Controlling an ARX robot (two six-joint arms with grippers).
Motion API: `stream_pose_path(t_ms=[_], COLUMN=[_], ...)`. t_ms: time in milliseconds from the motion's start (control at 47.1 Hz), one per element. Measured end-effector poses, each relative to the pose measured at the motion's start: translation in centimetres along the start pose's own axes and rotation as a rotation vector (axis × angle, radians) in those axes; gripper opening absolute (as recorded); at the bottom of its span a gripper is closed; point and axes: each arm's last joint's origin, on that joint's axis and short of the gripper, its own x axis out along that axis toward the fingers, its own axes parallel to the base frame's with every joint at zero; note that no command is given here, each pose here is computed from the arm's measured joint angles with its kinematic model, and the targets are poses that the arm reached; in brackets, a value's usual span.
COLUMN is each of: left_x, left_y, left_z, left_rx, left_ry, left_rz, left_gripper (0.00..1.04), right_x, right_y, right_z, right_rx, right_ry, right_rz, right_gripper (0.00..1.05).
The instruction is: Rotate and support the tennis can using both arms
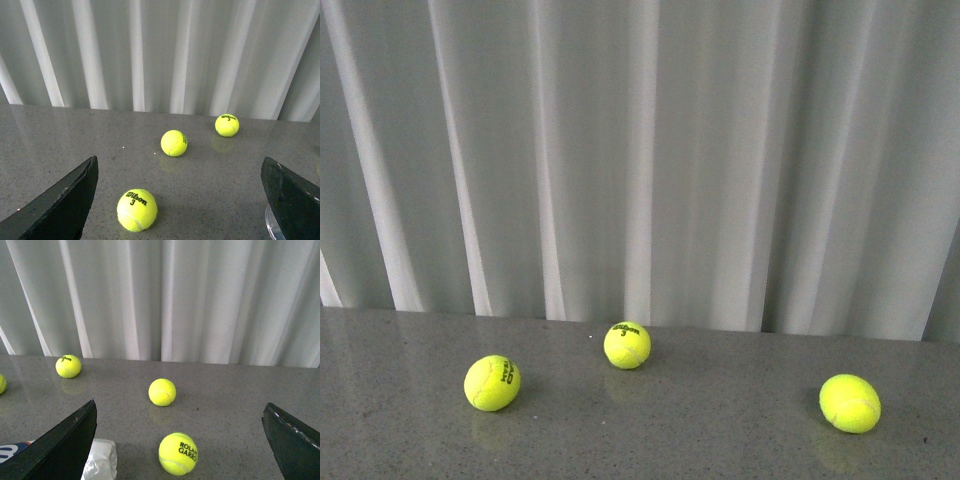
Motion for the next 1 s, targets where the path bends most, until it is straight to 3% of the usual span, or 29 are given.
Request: stream_pose_path(t_ms=[403,530,721,870,997], left_x=[0.0,1.1,6.2,10.1,13.1], left_y=[0.0,0.2,-0.3,-1.1,-2.0], left_z=[0.0,0.0,-0.2,-3.1,-6.4], left_rx=[-0.001,-0.129,-0.276,-0.364,-0.436], left_ry=[0.003,0.252,0.395,0.556,0.684], left_rz=[0.005,0.086,-0.203,-0.443,-0.530], left_gripper=[0.98,0.98,0.98,0.98,0.98], right_x=[0.0,0.0,0.0,0.0,0.0], right_y=[0.0,0.0,0.0,0.0,0.0], right_z=[0.0,0.0,0.0,0.0,0.0], right_rx=[0.000,0.000,0.000,0.000,0.000], right_ry=[0.000,0.000,-0.001,-0.001,-0.001], right_rz=[0.000,0.000,0.000,0.000,0.000], right_gripper=[0.98,0.98,0.98,0.98,0.98])
